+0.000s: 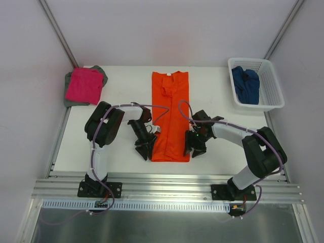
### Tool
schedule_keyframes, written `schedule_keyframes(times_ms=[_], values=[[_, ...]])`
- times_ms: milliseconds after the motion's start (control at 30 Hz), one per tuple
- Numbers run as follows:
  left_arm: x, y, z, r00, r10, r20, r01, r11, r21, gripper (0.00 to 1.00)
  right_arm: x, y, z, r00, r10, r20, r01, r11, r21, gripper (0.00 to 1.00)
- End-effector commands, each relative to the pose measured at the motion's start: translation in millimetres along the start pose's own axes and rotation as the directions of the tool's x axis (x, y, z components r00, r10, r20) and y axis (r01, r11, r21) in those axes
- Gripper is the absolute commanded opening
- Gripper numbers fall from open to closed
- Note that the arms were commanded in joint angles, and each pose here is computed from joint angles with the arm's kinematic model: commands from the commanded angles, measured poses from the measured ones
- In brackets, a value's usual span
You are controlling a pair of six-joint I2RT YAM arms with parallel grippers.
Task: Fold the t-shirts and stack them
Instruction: Fold the tshirt
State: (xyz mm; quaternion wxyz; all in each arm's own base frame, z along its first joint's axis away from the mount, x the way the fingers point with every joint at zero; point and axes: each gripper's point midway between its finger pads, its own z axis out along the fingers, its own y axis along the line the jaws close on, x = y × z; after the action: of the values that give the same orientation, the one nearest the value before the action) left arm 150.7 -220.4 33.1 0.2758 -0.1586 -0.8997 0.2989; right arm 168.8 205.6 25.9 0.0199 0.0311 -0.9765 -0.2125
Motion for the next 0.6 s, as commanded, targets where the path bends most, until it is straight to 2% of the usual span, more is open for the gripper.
schedule_keyframes(times_ms=[0,133,233,333,467,567], values=[[-3.7,-9.2,3.1,0.991,0.048,0.122,-0.043,0.998,-0.046,0.36,-2.6,-15.6,-2.3,0.997,0.013,0.081,-0.019,0.997,0.080,0.55],[1.1,3.7,7.2,0.963,0.080,0.256,-0.050,0.991,-0.122,0.41,-5.8,-28.9,-3.2,0.990,0.001,0.142,-0.022,0.990,0.142,0.55],[-6.6,13.1,-0.9,0.921,0.122,0.370,-0.050,0.979,-0.198,0.43,-11.8,-35.0,-4.6,0.979,-0.017,0.204,-0.018,0.986,0.168,0.55],[-23.2,20.9,-14.4,0.851,0.157,0.501,-0.019,0.963,-0.269,0.41,-17.9,-37.9,-5.2,0.959,-0.058,0.279,0.006,0.983,0.183,0.56],[-35.0,28.6,-26.3,0.811,0.187,0.554,0.010,0.943,-0.333,0.40,-23.7,-42.3,-10.0,0.929,-0.097,0.357,0.024,0.979,0.201,0.57],[-42.2,38.3,-28.2,0.799,0.193,0.570,0.040,0.928,-0.371,0.40,-29.0,-48.3,-9.1,0.914,-0.114,0.389,0.025,0.974,0.226,0.57]])
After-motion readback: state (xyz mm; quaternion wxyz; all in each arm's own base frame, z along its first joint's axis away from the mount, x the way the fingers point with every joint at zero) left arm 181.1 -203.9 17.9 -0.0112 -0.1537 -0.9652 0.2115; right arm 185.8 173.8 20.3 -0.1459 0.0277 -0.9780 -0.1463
